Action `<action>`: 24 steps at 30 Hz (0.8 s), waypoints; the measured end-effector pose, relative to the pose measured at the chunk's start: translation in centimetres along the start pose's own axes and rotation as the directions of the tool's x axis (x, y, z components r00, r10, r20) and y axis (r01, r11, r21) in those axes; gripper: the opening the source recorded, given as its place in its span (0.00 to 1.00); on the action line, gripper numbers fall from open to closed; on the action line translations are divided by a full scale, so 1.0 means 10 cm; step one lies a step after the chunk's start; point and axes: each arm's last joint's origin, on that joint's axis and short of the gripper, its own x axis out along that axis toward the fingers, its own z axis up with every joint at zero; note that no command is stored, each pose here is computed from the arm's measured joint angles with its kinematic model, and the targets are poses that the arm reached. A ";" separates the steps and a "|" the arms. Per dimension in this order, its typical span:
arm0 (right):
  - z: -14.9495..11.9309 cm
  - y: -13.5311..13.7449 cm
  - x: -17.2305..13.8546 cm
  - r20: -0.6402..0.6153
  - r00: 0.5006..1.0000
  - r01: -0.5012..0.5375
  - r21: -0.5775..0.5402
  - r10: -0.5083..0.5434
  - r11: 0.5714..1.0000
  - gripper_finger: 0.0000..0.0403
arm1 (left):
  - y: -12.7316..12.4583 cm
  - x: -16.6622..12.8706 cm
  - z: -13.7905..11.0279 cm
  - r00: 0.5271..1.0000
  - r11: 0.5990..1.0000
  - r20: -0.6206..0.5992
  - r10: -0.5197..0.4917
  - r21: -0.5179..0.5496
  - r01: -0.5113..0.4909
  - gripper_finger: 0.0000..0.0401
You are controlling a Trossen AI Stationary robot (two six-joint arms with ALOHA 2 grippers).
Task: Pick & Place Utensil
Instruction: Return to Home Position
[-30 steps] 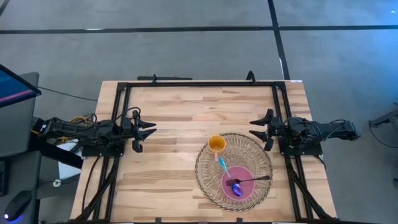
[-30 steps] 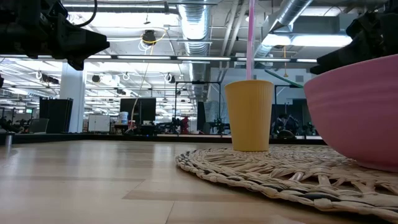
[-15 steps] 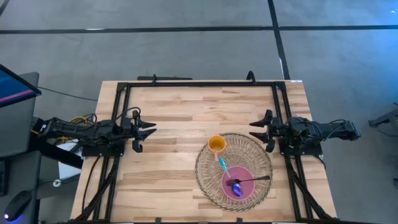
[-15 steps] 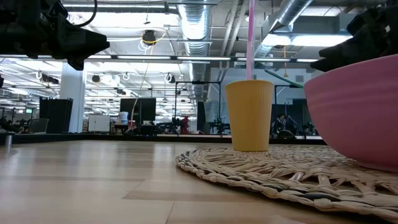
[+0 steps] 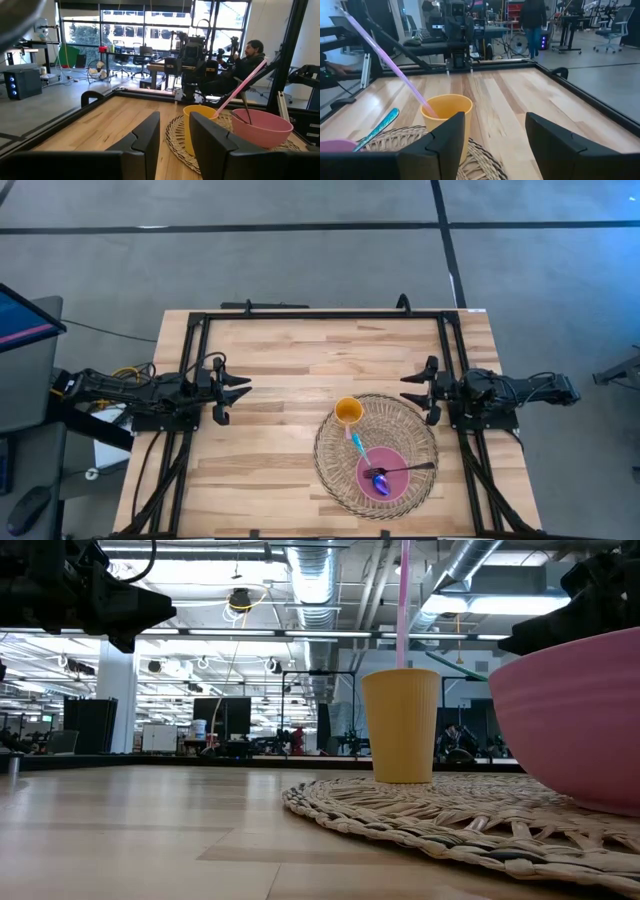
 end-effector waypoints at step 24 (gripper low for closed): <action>0.00 0.00 0.00 -0.004 1.000 0.001 -0.001 -0.001 1.000 0.50 | -0.02 0.06 -0.11 0.995 0.999 -0.103 0.001 0.033 0.002 0.26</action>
